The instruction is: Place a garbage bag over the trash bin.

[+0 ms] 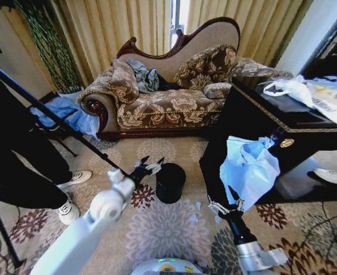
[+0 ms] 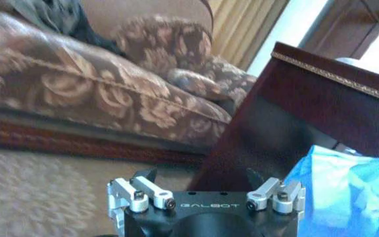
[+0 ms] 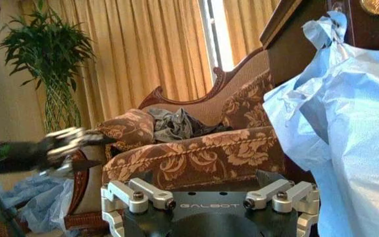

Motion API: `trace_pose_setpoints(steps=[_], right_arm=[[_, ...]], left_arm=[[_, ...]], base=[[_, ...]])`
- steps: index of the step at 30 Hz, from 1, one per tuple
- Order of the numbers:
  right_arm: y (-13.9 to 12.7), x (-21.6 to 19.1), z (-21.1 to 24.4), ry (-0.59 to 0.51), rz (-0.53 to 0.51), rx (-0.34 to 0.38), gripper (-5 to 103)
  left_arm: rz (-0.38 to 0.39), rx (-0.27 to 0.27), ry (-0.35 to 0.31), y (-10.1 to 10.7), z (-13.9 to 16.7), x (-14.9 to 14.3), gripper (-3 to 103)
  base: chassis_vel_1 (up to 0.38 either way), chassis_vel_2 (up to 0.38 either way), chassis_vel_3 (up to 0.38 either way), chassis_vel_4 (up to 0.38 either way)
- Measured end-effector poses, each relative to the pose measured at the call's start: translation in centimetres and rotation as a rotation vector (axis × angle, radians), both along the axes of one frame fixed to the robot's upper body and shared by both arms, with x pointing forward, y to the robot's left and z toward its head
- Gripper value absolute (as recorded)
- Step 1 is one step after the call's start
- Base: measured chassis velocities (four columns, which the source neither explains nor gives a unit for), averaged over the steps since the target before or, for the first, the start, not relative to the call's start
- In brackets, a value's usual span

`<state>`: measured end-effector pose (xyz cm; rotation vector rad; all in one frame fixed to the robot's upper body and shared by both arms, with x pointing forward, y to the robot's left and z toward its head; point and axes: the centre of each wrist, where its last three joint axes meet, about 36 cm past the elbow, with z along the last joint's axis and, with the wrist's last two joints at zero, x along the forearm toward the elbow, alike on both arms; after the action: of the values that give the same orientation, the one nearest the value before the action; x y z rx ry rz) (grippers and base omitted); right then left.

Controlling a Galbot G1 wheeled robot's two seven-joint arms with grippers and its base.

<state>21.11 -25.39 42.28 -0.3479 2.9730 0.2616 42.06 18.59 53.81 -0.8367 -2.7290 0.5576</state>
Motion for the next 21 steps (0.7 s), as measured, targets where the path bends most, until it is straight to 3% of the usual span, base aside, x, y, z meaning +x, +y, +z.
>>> trace_pose_setpoints(steps=[4,5,7,8,10,11,14,21], right_arm=[[-1.9,0.1,-1.5,0.004,0.012,-0.050,100],[-1.9,0.1,-1.5,0.004,0.012,-0.050,100],[-2.8,0.0,-2.0,0.008,0.031,-0.073,100],[-2.8,0.0,-2.0,0.008,0.031,-0.073,100],[-3.0,-0.1,-2.4,0.007,0.046,-0.080,100],[-3.0,-0.1,-2.4,0.007,0.046,-0.080,100],[-3.1,-0.3,-3.0,0.007,0.044,-0.080,100],[-3.3,-0.8,-3.7,0.015,0.045,-0.073,100]], left_arm=[[-0.088,-0.094,0.081,-3.3,4.0,3.2,93],[-0.088,-0.094,0.081,-3.3,4.0,3.2,93],[-0.182,-0.153,0.142,-5.1,6.2,4.2,93],[-0.182,-0.153,0.142,-5.1,6.2,4.2,93],[-0.281,-0.219,0.196,-7.4,8.6,5.0,93],[-0.281,-0.219,0.196,-7.4,8.6,5.0,93],[-0.353,-0.254,0.279,-10.6,11.1,6.1,93],[-0.387,-0.238,0.379,-14.6,11.4,7.7,93]], base=[[0.000,0.000,0.000,0.000],[0.000,0.000,0.000,0.000],[0.000,0.000,0.000,0.000],[0.000,0.000,0.000,0.000],[0.000,0.000,0.000,0.000],[0.000,0.000,0.000,0.000],[0.000,0.000,0.000,0.000],[0.000,0.000,0.000,0.000]])
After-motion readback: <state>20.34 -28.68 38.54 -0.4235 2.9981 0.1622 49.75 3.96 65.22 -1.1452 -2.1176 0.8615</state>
